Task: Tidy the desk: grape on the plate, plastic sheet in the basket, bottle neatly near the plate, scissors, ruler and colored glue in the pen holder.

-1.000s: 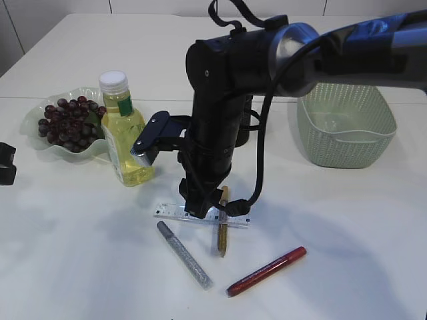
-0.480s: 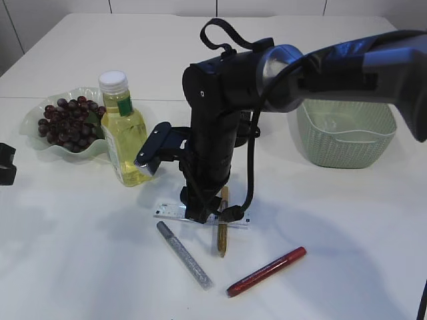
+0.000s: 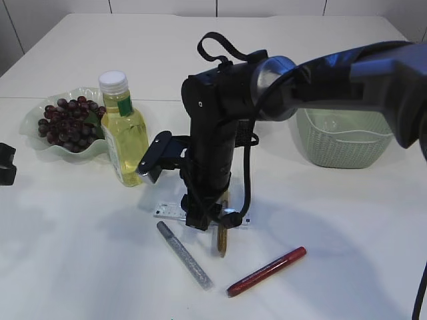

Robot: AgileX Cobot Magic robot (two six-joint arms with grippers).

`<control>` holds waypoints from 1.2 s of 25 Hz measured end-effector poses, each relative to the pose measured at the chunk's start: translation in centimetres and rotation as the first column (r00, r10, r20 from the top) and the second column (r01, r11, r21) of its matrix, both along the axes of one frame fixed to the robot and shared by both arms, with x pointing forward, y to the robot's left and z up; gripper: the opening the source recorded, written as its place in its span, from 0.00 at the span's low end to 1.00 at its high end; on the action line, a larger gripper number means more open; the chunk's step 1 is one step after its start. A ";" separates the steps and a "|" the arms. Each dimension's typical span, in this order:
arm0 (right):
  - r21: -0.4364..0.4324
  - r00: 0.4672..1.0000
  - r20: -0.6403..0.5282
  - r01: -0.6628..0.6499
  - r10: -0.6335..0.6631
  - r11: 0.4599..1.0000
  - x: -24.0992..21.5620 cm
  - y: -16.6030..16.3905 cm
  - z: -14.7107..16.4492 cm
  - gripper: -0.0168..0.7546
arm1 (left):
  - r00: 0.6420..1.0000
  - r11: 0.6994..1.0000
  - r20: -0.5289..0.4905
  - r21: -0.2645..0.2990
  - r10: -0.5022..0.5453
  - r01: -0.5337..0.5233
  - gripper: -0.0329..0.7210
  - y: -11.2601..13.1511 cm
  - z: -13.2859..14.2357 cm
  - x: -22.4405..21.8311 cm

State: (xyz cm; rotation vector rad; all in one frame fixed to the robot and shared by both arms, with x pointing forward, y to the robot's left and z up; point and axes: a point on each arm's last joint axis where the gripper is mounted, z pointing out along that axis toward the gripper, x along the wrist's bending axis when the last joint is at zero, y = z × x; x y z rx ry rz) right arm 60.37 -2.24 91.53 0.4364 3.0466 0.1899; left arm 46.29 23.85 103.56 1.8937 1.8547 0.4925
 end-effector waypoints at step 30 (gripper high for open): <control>-0.015 1.000 0.010 0.006 -0.006 1.000 0.3 0.0 -1.1 0.58 | 1.000 1.000 0.001 0.001 -0.002 0.002 0.55 0.0 0.0 0.0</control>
